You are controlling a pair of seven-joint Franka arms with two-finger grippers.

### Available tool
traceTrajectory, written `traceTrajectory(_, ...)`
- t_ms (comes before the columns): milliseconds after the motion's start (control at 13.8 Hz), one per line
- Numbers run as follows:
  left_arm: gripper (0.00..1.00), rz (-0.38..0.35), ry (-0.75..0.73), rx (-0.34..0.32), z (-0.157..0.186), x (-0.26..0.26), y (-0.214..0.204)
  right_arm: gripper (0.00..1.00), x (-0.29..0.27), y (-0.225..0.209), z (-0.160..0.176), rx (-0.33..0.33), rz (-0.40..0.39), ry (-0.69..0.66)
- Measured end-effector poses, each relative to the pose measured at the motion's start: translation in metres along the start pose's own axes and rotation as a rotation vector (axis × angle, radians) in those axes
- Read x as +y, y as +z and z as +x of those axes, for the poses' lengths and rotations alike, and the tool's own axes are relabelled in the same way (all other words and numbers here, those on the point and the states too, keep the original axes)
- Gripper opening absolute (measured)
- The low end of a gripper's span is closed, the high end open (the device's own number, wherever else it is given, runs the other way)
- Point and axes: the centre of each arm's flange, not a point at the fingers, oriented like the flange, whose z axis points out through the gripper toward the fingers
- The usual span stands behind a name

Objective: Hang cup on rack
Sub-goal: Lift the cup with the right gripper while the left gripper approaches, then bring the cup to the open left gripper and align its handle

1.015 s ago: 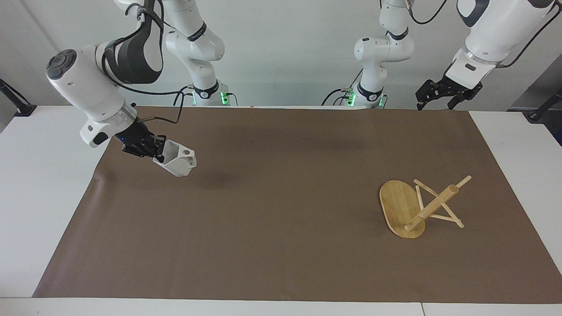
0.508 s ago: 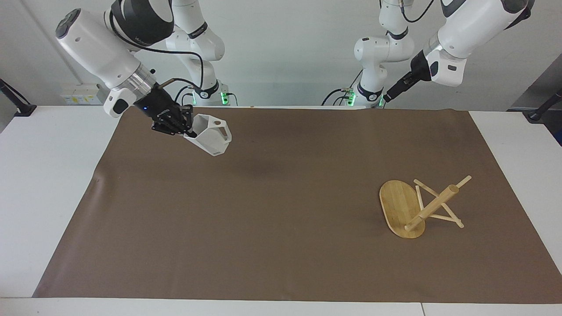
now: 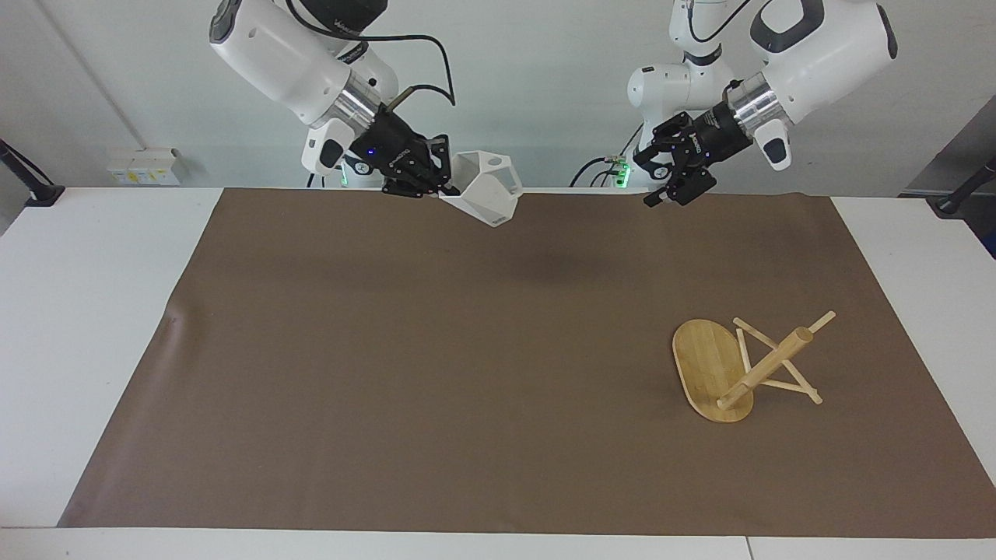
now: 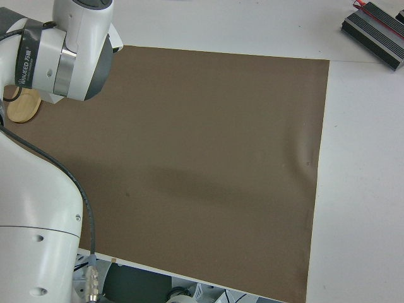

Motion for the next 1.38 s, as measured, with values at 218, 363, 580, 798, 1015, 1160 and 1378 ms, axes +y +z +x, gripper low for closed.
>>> traceTrajectory(218,1.00,-0.049,-0.103,-0.113,0.009,-0.015,0.018,0.04,-0.023,0.016,-0.006,0.031,0.015,0.044)
traceTrajectory(363,1.00,-0.054,-0.125,-0.163,0.005,-0.025,0.027,0.04,-0.028,0.027,-0.008,0.013,0.037,0.046)
traceTrajectory(580,1.00,-0.098,-0.159,-0.194,-0.007,-0.029,0.035,0.04,-0.040,0.056,-0.010,0.005,0.059,0.031)
traceTrajectory(798,1.00,-0.121,-0.166,-0.211,-0.016,-0.033,0.046,0.04,-0.056,0.091,-0.017,-0.016,0.077,0.027)
traceTrajectory(1015,1.00,-0.163,-0.184,-0.214,-0.015,-0.030,0.047,0.04,-0.059,0.104,-0.016,-0.034,0.142,0.090)
traceTrajectory(1160,1.00,-0.165,-0.175,-0.213,-0.014,-0.029,0.047,0.04,-0.057,0.106,-0.015,-0.038,0.153,0.102)
traceTrajectory(1378,1.00,-0.166,-0.151,-0.210,-0.012,-0.027,0.048,0.04,-0.056,0.106,-0.014,-0.038,0.155,0.107)
